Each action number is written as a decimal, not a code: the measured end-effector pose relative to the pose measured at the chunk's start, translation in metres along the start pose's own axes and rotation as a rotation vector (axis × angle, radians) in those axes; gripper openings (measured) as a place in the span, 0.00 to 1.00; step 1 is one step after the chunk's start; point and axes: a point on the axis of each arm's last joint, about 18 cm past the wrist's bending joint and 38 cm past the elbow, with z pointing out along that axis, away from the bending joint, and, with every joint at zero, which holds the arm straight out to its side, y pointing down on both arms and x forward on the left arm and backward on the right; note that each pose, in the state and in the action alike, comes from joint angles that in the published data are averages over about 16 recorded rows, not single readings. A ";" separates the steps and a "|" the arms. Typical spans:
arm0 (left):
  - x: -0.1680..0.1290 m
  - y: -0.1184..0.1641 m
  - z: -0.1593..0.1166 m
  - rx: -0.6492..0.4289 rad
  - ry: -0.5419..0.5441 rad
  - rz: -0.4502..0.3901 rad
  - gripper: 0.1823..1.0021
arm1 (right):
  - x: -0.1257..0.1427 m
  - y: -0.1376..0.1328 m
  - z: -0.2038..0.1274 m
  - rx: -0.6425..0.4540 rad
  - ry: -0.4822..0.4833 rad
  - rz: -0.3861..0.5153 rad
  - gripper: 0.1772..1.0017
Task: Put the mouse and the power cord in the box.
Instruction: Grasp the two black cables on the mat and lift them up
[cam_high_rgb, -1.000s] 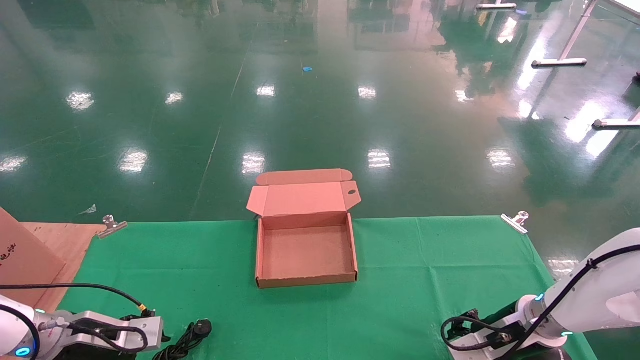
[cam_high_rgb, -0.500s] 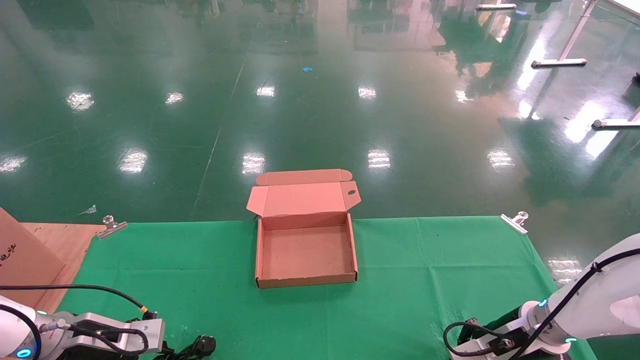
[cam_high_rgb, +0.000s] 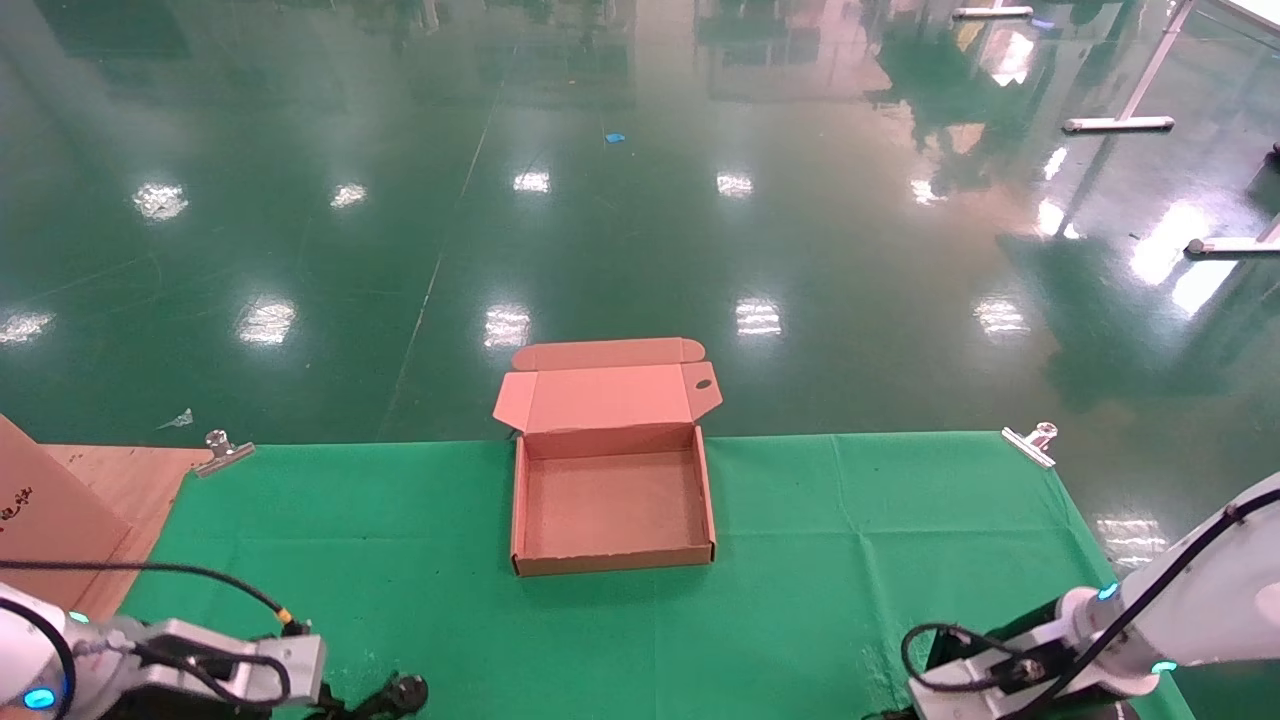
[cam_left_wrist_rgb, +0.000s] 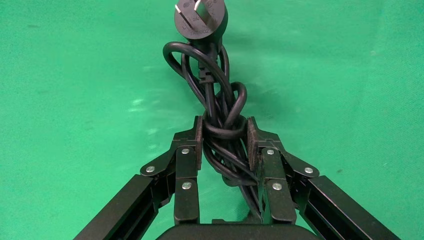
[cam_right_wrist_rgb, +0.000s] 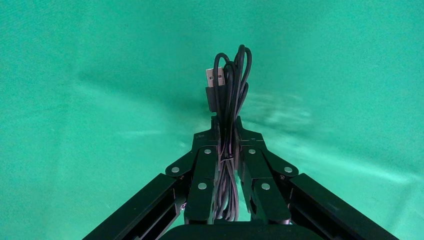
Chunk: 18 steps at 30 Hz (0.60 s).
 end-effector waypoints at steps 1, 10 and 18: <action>-0.002 -0.001 -0.004 0.002 -0.004 0.004 0.22 | 0.002 0.000 -0.004 0.004 0.006 0.000 0.07; -0.029 -0.022 -0.047 0.028 -0.053 0.067 0.22 | 0.029 -0.002 -0.051 0.047 0.078 -0.018 0.05; -0.055 -0.063 -0.098 0.058 -0.123 0.152 0.21 | 0.068 -0.019 -0.111 0.087 0.174 -0.059 0.05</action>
